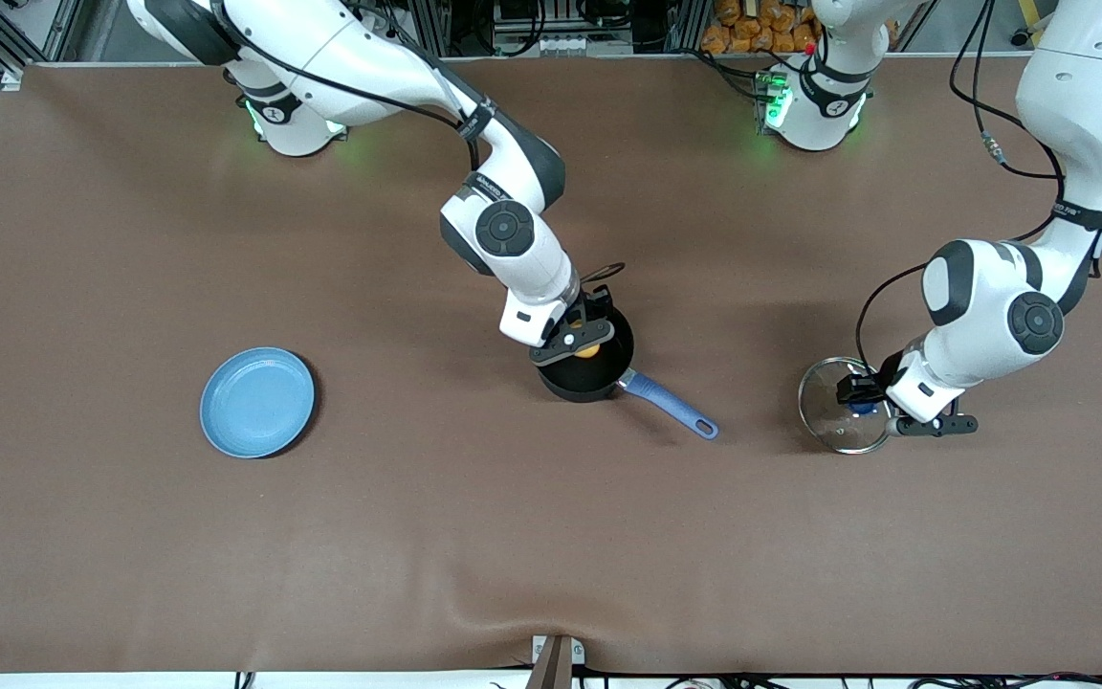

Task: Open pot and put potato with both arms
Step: 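Lower the potato into the pot while the left gripper sets the lid down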

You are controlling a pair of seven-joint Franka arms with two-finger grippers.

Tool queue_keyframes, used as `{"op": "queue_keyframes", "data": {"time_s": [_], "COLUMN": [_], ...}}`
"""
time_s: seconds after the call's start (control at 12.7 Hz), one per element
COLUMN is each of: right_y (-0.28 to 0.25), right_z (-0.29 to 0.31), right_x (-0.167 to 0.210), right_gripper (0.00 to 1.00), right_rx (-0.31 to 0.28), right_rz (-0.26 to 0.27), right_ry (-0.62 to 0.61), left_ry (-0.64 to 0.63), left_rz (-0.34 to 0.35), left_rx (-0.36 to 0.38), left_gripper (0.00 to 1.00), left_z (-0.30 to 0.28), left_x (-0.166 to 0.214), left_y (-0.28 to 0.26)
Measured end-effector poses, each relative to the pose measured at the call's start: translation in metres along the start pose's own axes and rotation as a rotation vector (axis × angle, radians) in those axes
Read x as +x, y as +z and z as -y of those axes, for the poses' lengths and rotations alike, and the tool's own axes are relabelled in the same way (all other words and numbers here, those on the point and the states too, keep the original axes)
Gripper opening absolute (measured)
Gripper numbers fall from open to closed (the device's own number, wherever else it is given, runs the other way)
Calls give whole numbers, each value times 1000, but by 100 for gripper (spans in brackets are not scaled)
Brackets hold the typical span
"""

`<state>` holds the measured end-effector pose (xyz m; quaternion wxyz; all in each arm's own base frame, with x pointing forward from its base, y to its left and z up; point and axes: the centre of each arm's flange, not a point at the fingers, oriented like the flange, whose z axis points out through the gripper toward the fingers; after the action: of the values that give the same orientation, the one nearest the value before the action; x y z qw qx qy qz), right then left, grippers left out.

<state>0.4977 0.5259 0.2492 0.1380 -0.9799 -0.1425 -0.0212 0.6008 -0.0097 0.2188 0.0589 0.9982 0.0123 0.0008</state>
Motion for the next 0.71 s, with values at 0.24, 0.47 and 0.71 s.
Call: {"op": "queue_keyframes", "data": {"time_s": [0.24, 0.47, 0.71], "right_y": [14, 20, 28], "right_z": [3, 6, 7], "right_x": [-2, -3, -6], "right_gripper": [66, 66, 66], "right_rx": [-8, -13, -17], "right_rz": [-3, -4, 5], "right_ry": [17, 23, 31], "left_ry": [25, 33, 58], "left_rz": [-23, -83, -155], "left_rx": [17, 26, 65], "left_gripper": [75, 100, 100], "left_z": [0, -4, -17], "left_x": [3, 16, 23], "left_y": [-2, -30, -93]}}
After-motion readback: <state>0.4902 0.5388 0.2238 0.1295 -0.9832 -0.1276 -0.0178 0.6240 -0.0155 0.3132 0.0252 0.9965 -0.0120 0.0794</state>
